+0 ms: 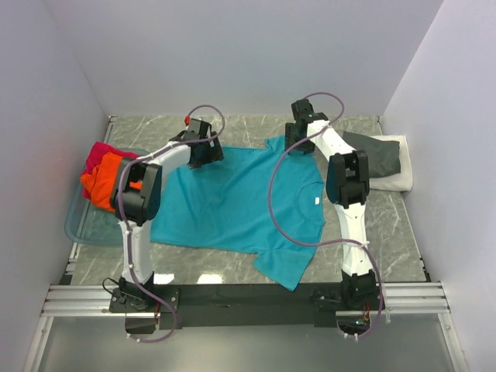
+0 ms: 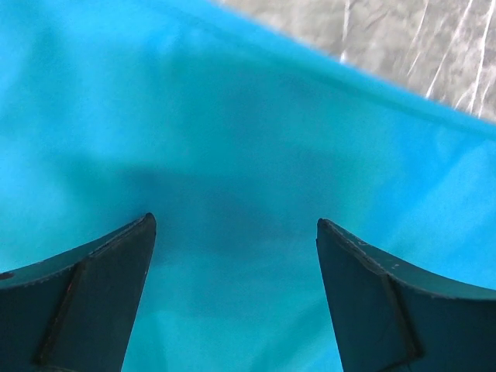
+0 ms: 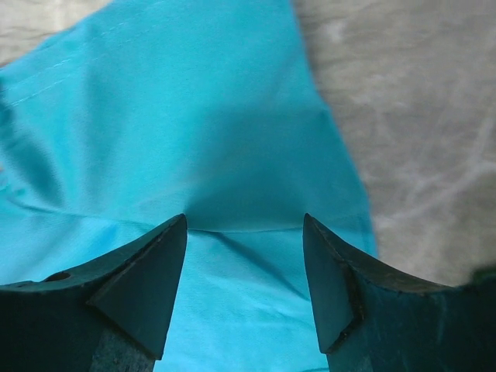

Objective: Fold and stack the t-shirts
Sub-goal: Flatten the tshirt out

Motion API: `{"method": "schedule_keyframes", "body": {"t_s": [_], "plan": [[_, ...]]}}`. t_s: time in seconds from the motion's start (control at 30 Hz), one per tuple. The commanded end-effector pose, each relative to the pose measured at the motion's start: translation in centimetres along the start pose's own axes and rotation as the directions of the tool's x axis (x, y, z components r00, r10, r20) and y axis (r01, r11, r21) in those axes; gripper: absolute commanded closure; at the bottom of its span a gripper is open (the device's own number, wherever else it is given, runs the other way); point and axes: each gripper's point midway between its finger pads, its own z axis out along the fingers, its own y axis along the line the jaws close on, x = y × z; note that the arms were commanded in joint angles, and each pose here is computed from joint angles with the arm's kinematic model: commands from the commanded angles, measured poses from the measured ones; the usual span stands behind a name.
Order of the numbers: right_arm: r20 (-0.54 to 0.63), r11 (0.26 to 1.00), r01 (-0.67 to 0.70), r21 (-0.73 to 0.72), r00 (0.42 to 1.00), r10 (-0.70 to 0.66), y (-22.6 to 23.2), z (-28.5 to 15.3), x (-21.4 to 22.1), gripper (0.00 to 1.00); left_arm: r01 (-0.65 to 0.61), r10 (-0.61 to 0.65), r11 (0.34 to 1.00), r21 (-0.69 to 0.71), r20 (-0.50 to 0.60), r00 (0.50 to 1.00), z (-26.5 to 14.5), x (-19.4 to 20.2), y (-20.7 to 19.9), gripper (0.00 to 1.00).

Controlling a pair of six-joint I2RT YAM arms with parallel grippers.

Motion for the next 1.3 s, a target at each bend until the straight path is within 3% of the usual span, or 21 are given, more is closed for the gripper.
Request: {"method": "schedule_keyframes", "body": {"t_s": [0.0,0.07,0.13,0.17,0.3,0.5,0.57,0.77,1.07,1.27], "plan": [[0.136,0.991,0.0,-0.136,0.99,0.019,1.6,-5.2,-3.7,0.32,0.004,-0.023,0.997,0.071,0.269,0.963,-7.9,-6.3,-2.2,0.09],[0.19,0.979,0.001,-0.206,0.981,0.039,2.6,-7.2,-4.8,0.31,0.038,-0.058,0.997,0.06,0.386,0.921,-12.7,-8.4,-1.7,0.09],[0.252,0.969,-0.007,-0.247,0.965,0.071,2.8,-10.3,-5.4,0.31,0.107,-0.098,0.994,-0.002,0.387,0.917,-14.2,-6.6,0.6,0.08],[0.266,0.963,-0.006,-0.27,0.961,0.08,3.0,-11.4,-5.3,0.3,0.145,-0.126,0.989,-0.012,0.434,0.892,-16.6,-7.0,1.5,0.08],[0.281,0.933,0.003,-0.36,0.954,0.105,3.9,-15.4,-2.5,0.3,0.239,-0.183,0.965,-0.11,0.372,0.91,-17.5,-0.8,6.5,0.06],[0.25,0.913,0.019,-0.408,0.964,0.092,4.8,-16.5,3.5,0.3,0.317,-0.269,0.93,-0.188,0.241,0.932,-17.3,8.2,11.1,0.07],[0.248,0.909,0.024,-0.415,0.965,0.087,5.0,-16.6,4.6,0.31,0.336,-0.286,0.924,-0.183,0.252,0.924,-18.3,9.5,11.4,0.09],[0.233,0.902,0.031,-0.431,0.969,0.078,4.6,-17.0,7.5,0.3,0.459,-0.386,0.868,-0.187,0.327,0.863,-20.2,12.2,13.5,0.13],[0.218,0.883,0.045,-0.468,0.974,0.065,5.0,-17.6,10.2,0.31,0.669,-0.571,0.718,-0.194,0.385,0.725,-20.8,15.9,17.0,0.21],[0.227,0.88,0.047,-0.473,0.971,0.07,4.8,-18.4,11.6,0.31,0.728,-0.615,0.654,-0.206,0.416,0.67,-21.1,17.1,18.5,0.25]]}}
